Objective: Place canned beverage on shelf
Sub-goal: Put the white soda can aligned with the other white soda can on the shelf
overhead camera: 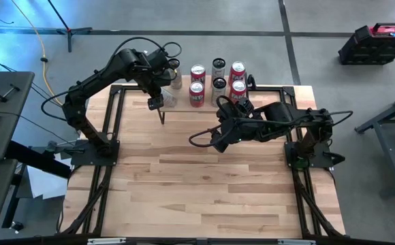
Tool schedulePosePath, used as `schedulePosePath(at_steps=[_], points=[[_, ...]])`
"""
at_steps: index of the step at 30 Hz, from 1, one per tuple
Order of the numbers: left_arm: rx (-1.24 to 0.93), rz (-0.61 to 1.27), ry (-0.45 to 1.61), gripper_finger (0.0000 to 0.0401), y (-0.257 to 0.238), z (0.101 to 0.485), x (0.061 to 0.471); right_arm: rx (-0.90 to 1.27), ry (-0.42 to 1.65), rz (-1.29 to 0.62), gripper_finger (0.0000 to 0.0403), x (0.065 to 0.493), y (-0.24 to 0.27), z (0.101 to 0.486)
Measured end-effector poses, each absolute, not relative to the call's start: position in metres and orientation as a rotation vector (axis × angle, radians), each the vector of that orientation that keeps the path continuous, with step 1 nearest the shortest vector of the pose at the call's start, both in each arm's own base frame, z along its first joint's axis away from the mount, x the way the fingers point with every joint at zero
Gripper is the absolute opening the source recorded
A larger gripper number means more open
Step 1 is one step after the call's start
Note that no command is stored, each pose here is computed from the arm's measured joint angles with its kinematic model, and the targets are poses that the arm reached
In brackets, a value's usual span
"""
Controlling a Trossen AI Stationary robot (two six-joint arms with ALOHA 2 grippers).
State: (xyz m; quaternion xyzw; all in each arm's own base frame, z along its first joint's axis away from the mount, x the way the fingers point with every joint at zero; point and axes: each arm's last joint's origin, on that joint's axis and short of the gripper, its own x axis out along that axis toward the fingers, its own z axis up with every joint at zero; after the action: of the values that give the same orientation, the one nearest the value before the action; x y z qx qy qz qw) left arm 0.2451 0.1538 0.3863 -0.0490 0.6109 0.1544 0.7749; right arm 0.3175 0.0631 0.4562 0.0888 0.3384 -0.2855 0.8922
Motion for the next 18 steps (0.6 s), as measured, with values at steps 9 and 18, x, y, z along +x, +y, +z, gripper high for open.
schedulePosePath(at_steps=[9,18], points=[[-0.096,0.391,1.329,0.0286,0.1552,0.3866,0.2448,0.184,0.703,-0.592,0.0369,0.3176,0.0631,0.4561],[-0.091,0.392,1.320,0.0300,0.1555,0.3869,0.2457,0.184,0.702,-0.592,0.0369,0.3177,0.0631,0.4561]])
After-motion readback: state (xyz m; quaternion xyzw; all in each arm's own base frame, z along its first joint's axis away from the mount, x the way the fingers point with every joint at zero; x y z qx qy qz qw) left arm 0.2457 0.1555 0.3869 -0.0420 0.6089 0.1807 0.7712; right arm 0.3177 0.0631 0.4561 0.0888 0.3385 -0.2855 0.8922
